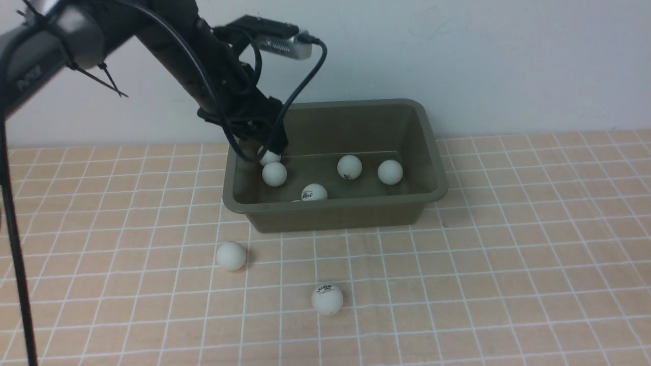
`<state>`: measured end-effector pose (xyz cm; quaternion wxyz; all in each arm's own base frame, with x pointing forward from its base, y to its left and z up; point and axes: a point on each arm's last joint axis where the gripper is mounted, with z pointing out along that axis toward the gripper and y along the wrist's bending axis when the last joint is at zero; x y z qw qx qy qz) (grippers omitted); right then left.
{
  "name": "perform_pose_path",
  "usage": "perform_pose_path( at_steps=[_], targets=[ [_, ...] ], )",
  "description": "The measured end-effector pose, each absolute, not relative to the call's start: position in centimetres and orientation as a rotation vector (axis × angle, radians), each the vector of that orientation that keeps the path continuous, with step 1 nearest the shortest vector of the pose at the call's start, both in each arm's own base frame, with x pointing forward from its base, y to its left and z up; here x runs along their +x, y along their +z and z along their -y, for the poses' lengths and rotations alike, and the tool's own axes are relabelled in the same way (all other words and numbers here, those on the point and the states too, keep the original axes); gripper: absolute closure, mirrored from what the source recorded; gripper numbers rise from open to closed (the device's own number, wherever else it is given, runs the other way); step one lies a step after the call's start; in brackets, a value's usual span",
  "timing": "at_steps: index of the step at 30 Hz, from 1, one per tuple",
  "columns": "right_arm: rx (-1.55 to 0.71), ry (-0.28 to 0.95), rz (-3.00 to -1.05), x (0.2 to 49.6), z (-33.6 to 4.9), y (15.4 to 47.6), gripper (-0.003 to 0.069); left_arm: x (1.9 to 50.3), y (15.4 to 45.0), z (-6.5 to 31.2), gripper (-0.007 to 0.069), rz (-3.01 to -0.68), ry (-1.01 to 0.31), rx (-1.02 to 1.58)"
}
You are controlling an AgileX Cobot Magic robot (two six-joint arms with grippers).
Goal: Put the table tennis balls into the box on the light coffee tablecloth.
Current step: 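Drop the ball into the bin, then reach for and grasp a ping pong ball on the table beside the basket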
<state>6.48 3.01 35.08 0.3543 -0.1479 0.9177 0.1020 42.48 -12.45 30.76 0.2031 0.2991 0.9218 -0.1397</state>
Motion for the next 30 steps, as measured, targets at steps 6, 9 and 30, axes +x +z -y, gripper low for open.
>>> perform_pose_path(
  at_steps=[6, 9, 30],
  targets=[
    [-0.382, 0.268, -2.373, 6.5, -3.0, 35.1, 0.0677, 40.5, 34.2, 10.8, 0.0159, -2.603, -0.232, 0.656],
    [-0.382, 0.268, -2.374, 6.5, -3.0, 35.1, 0.0677, 38.9, 34.5, 9.9, 0.0159, -2.641, -0.178, 0.595],
    [-0.382, 0.27, -2.374, 6.5, -3.1, 35.1, 0.0677, 34.6, 22.5, 9.3, 0.0158, -2.847, -0.232, 0.527]
  ],
)
